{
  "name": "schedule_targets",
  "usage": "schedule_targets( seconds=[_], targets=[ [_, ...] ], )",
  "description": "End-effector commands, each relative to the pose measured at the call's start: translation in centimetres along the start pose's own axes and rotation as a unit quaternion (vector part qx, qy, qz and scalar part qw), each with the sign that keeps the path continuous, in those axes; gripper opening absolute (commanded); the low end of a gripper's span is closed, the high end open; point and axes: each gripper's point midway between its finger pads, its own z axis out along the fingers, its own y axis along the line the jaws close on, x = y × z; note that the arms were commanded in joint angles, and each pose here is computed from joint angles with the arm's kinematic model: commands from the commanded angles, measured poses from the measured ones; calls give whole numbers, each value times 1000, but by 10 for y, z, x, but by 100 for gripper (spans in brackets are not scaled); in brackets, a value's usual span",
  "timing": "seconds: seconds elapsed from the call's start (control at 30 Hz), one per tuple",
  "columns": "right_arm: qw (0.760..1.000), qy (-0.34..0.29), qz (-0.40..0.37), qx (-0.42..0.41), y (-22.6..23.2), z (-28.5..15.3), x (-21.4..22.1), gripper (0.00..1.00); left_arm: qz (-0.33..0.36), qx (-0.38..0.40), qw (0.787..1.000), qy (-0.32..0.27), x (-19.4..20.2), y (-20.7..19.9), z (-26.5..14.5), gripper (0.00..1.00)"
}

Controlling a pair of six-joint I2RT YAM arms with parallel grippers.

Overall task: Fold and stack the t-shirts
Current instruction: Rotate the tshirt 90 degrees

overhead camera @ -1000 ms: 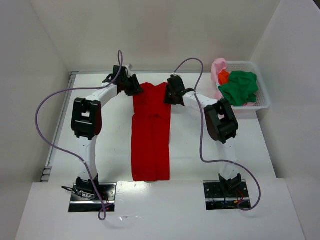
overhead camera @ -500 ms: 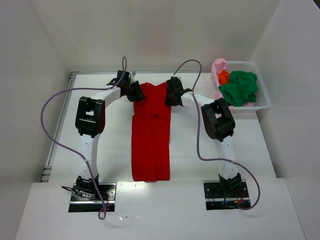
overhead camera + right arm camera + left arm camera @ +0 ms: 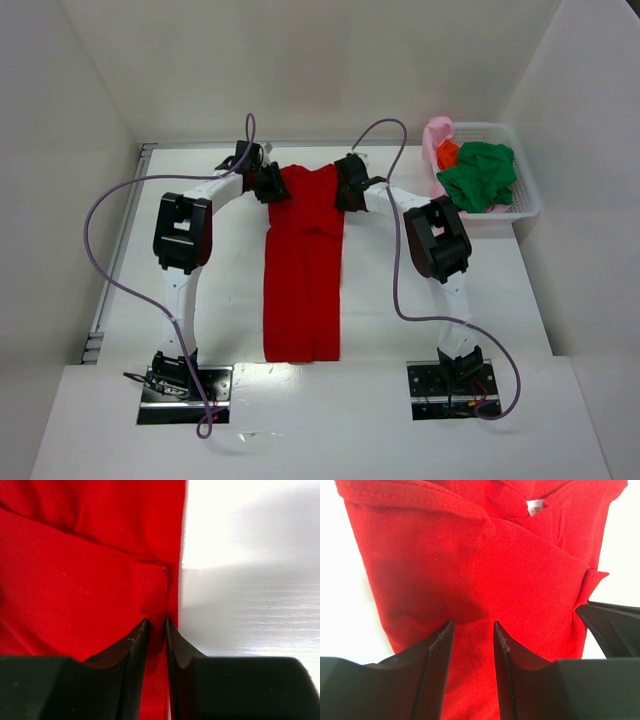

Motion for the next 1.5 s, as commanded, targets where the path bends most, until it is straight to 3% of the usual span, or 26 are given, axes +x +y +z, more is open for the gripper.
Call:
schedule_targets(
  seconds=[0.0,0.13,0.23,0.37,0.6,0.77,0.9,0.97,1.03,1.07,1.2,1.23,1.47],
  targets=[
    [999,8,2,54,-34,-6,2,26,14,-9,1000,-2,-5,5,7,46],
    [999,-16,11,44,-32,-24,-18,26,14,1,1000,3,-5,0,5,49],
    [999,-25,10,19,-22,-37,-28,36,22,8,1000,1,-7,-4,1,52],
    [998,-58,22,-26,-5,-73,-54,40,36,29,999,-15,-22,-24,-18,56],
    [993,-88,26,-80,9,-124,-71,54,64,63,995,-48,-46,-60,-58,71],
    [993,-77,33,-88,3,-134,-52,54,71,66,994,-53,-42,-70,-87,74],
    [992,-55,42,-107,1,-134,-27,38,62,71,994,-51,-18,-68,-107,74],
    [991,-43,48,-116,1,-129,-15,22,56,69,995,-47,1,-64,-117,71],
    [989,-32,50,-135,6,-129,-8,16,54,70,995,-51,12,-67,-129,67],
    [988,-34,50,-145,9,-128,-7,13,54,70,995,-51,18,-65,-131,60],
    [984,-10,40,-172,28,-116,4,11,22,63,997,-35,50,-51,-135,34],
    [983,-5,44,-176,31,-114,4,11,22,68,997,-30,56,-50,-133,20],
    [982,11,29,-186,62,-91,16,11,-1,57,998,5,92,-48,-117,7]
  ],
)
